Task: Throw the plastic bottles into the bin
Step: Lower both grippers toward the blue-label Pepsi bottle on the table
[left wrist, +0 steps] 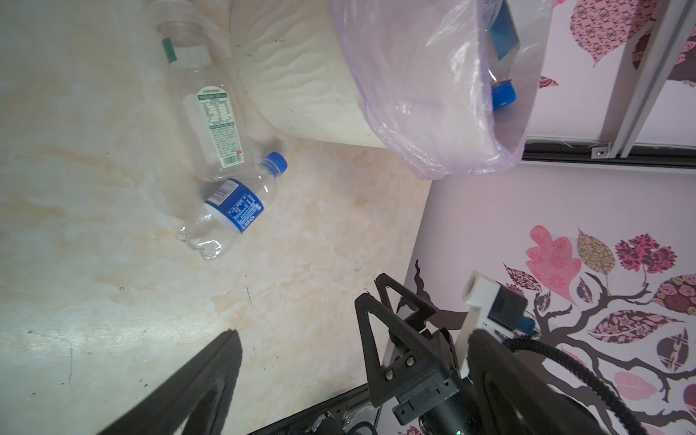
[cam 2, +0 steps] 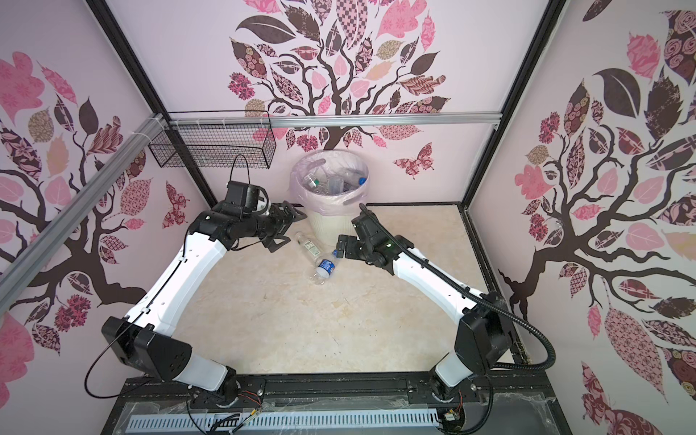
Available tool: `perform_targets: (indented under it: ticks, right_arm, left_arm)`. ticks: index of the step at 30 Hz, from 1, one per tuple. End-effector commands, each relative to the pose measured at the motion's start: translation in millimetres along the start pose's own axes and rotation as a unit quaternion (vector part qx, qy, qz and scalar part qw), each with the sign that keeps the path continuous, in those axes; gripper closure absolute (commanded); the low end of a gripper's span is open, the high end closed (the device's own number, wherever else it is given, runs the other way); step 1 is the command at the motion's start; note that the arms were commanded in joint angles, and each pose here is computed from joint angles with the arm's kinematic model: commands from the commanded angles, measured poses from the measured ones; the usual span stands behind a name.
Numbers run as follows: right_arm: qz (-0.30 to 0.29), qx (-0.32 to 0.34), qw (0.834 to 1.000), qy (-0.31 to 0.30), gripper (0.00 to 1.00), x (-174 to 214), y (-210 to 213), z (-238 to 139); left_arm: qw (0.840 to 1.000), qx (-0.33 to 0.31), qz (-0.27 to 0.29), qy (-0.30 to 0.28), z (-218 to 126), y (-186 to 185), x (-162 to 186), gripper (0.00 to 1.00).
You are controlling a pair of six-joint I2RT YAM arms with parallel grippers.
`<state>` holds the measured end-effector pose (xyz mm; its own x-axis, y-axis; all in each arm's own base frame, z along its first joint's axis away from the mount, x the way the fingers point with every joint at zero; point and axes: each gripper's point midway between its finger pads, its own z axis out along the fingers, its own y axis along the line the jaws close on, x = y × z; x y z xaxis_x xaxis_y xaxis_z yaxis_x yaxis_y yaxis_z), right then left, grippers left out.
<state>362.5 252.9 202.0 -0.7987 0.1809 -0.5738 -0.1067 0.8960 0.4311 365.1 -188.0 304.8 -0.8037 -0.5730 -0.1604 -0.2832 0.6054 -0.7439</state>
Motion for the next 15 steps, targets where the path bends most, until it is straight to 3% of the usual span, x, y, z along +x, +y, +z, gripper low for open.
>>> perform_targets:
  ticks: [1,7,15]
  right_arm:
    - [0.047,-0.05,0.998,-0.007,0.0,-2,16,-4]
    - [0.079,-0.057,0.994,0.048,0.0,28,13,27]
    - [0.085,-0.025,0.989,0.116,0.0,60,13,66]
  left_arm:
    - [1.0,-0.014,-0.006,-0.01,0,15,3,0.03]
    - [0.999,-0.038,-0.03,0.02,3,43,24,0.03]
    - [0.998,-0.028,-0.039,0.029,10,53,31,0.03]
